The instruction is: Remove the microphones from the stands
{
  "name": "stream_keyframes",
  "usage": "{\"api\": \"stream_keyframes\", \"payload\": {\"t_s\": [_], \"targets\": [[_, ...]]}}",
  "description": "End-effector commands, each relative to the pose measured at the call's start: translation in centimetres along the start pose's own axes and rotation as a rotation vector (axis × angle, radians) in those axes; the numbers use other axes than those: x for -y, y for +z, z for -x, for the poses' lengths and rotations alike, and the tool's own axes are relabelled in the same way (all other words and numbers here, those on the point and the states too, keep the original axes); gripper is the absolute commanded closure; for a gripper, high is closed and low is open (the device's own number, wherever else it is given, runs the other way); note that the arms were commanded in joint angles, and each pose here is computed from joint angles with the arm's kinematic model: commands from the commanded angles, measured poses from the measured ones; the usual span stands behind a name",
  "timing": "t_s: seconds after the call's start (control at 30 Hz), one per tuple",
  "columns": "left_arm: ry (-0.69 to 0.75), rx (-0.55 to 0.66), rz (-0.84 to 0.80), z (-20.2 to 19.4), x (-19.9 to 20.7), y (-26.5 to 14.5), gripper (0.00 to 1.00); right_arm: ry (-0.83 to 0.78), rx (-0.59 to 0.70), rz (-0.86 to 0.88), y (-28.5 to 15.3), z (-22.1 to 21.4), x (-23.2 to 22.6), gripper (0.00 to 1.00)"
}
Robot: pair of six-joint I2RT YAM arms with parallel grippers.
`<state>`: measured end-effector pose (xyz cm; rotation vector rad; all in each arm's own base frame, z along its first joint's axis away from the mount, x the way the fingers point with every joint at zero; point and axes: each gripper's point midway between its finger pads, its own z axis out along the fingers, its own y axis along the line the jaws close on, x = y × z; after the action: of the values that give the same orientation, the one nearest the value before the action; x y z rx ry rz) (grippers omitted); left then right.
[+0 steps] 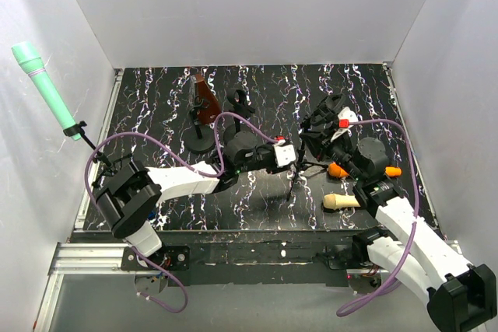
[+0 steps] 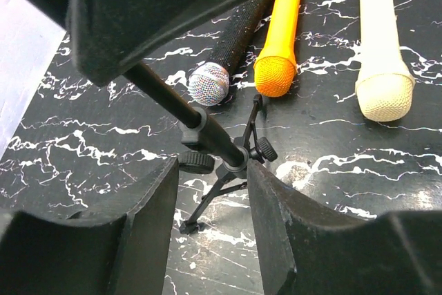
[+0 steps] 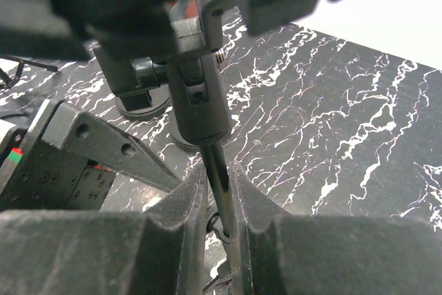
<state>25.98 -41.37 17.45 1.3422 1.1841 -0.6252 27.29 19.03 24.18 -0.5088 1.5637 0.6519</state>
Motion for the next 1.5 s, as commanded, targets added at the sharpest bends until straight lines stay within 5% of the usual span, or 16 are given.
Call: {"api": "stream_keyframes", "payload": {"t_s": [0.0,0.2,0.57,0.67,1.03,1.17,1.47], "targets": [[0.002,0.028,0.038,0.8,-0.9,0.4,0.58,0.100,-0.237,0.052,-1.6,-7.2,-1.3,0.99],[0.002,0.021,0.031,0.6,-1.0,0.9,0.61,0.095,-0.234,0.062,-1.8,-7.6,-1.5,0.99],[-0.083,0.009,0.012,1.2,-1.1,1.7,0.80,0.089,-0.245,0.062,-2.2,-8.2,-1.5,0.99],[-0.213,-0.009,-0.020,1.7,-1.2,1.5,1.00,0.081,-0.252,0.061,-2.4,-8.4,-1.5,0.99],[-0.692,-0.097,-0.329,3.3,1.5,-2.0,1.00,0.069,-0.241,0.071,-2.4,-8.6,-1.5,0.99],[-1.029,-0.119,-0.409,3.2,-0.2,-1.8,1.00,0.066,-0.244,0.079,-2.3,-8.9,-1.6,0.99],[-1.390,-0.292,-0.396,1.9,-0.4,-1.5,1.00,0.049,-0.258,0.121,-2.7,-9.6,-2.2,0.99]]}}
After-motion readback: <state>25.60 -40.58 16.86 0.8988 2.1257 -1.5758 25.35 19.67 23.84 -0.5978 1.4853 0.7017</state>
